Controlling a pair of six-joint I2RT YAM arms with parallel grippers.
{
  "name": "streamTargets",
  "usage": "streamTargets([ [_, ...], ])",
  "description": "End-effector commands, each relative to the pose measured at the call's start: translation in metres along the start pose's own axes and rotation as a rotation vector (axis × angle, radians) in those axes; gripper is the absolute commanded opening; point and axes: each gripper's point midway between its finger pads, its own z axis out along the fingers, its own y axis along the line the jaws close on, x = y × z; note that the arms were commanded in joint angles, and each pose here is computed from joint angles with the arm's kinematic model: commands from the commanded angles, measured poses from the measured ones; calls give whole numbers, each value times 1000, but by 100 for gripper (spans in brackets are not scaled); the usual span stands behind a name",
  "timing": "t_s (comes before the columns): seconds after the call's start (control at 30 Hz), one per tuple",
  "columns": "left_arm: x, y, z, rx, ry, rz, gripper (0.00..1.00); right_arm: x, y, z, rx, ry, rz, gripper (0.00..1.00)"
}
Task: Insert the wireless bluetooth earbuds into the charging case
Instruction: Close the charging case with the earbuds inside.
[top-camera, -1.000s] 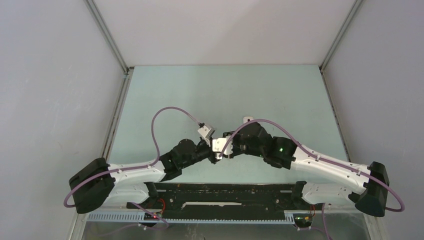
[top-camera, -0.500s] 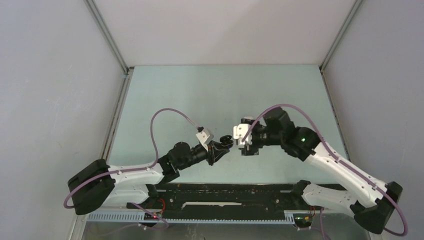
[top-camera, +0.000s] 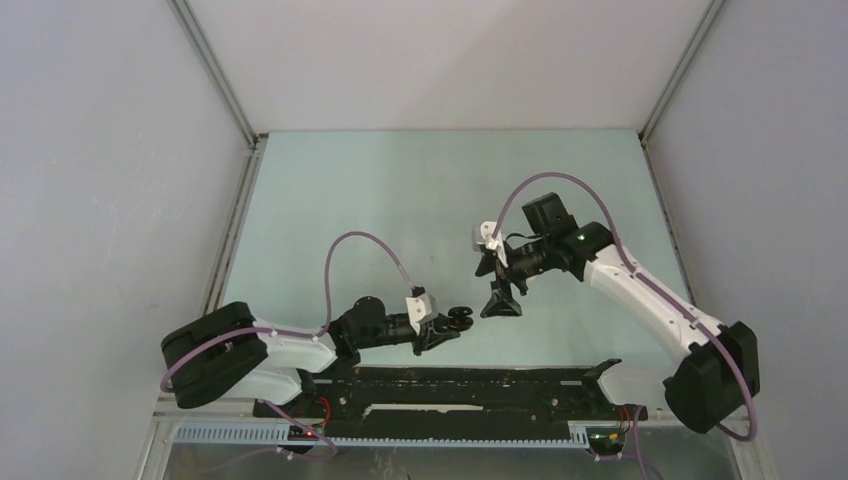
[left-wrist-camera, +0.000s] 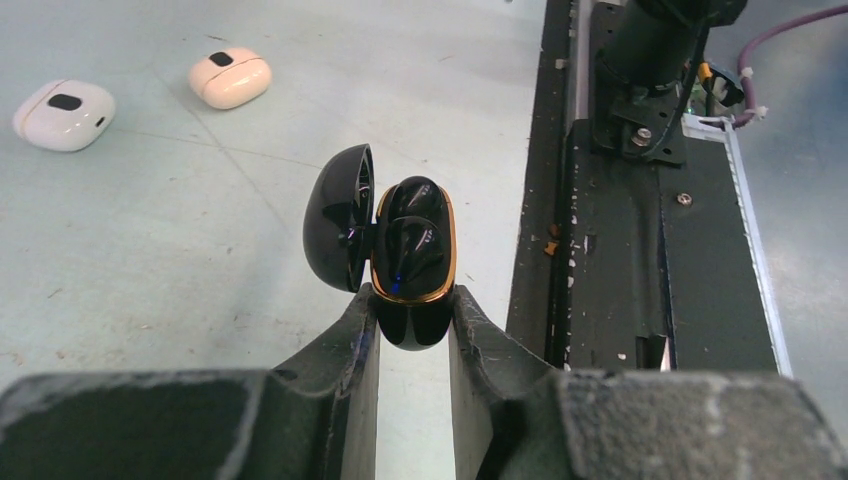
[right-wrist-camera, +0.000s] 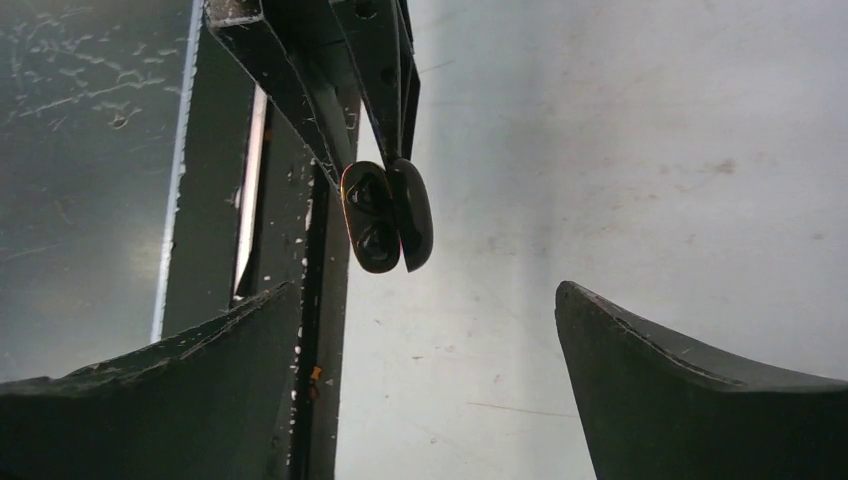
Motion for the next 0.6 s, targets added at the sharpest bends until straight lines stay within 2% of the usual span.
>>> streamTargets([
  [0.0,-29,-10,10,70,-102,87,0,-4,11,14,-95,-8,29,100],
  [0.27,-31,-4,12,36,-104,77,0,25,25,49,-157,167,-25,100],
  [0.37,-32,10,12,-35,-106,37,0,31,32,53,-169,215,-55,100],
  [0.47,-33,34,8,-133,-115,-47,0,29,45,42,-179,231,-107,100],
  [0.57,-30,50,5,-174,-113,-109,0,17,32,18,-75,184,-116,100],
])
